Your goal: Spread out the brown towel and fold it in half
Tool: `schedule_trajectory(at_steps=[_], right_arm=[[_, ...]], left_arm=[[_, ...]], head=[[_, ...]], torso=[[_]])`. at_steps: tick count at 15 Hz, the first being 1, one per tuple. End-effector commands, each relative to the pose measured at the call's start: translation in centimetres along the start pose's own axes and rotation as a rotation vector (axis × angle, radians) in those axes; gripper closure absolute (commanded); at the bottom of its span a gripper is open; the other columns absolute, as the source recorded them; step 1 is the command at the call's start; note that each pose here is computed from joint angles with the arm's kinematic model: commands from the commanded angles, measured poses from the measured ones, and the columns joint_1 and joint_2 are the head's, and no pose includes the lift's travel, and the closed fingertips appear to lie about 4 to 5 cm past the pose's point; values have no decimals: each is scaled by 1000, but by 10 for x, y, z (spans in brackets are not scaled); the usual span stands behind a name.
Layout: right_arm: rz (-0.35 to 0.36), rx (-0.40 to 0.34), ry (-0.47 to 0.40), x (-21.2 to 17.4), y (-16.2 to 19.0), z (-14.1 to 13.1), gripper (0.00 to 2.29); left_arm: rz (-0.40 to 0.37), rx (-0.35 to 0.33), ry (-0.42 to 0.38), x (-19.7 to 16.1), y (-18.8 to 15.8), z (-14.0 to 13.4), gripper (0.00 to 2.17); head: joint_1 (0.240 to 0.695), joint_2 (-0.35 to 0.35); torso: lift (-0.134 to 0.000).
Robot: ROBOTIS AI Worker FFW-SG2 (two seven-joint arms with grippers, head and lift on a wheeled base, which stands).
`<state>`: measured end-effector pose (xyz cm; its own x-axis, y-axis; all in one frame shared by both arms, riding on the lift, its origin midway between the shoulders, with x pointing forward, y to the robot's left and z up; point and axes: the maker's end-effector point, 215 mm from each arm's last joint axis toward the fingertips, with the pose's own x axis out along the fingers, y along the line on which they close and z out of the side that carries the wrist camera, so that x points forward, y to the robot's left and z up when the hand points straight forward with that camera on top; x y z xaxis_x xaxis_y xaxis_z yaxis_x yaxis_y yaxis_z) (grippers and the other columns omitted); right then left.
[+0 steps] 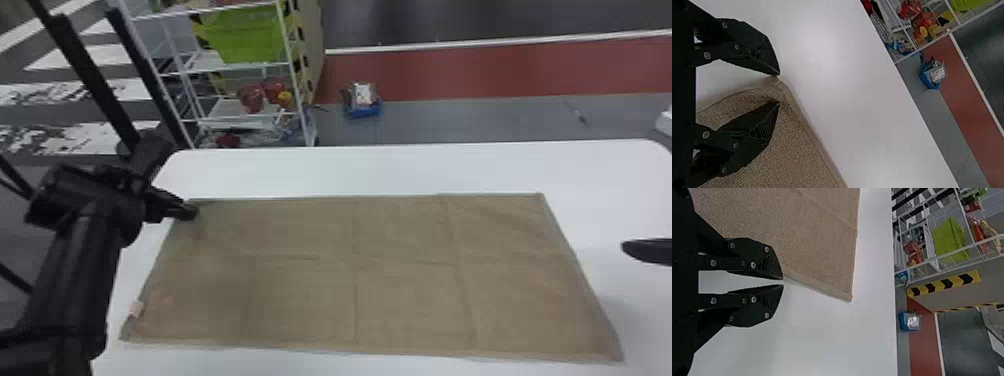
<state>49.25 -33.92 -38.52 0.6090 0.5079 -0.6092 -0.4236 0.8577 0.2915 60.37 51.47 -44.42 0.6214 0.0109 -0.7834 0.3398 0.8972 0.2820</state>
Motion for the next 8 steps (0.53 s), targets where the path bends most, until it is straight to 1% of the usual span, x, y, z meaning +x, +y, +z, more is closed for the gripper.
schedule_trajectory(at_steps=[1, 2, 4, 5, 7, 8], right_arm=[[0, -5, -6, 0, 0, 4, 964], [-2, -6, -6, 0, -1, 5, 964], [-11, -13, -3, 6, -4, 10, 964], [-12, -6, 0, 10, -6, 11, 964], [-23, -12, 6, 19, -10, 15, 957], [-44, -17, 10, 24, -16, 18, 950]], left_arm=[[-2, 6, -4, 1, -1, 2, 637], [-8, 8, -5, 2, -4, 2, 637], [-13, 24, -11, 3, -8, 2, 859], [-22, 31, -5, 5, -14, -3, 977], [-26, 50, -19, 1, -20, -3, 991], [-29, 56, -25, -1, -24, -4, 994]], head=[[695, 174], [695, 174], [695, 171], [695, 169], [695, 163], [695, 160]], torso=[[-134], [-134], [-134], [-134], [-134], [-134]])
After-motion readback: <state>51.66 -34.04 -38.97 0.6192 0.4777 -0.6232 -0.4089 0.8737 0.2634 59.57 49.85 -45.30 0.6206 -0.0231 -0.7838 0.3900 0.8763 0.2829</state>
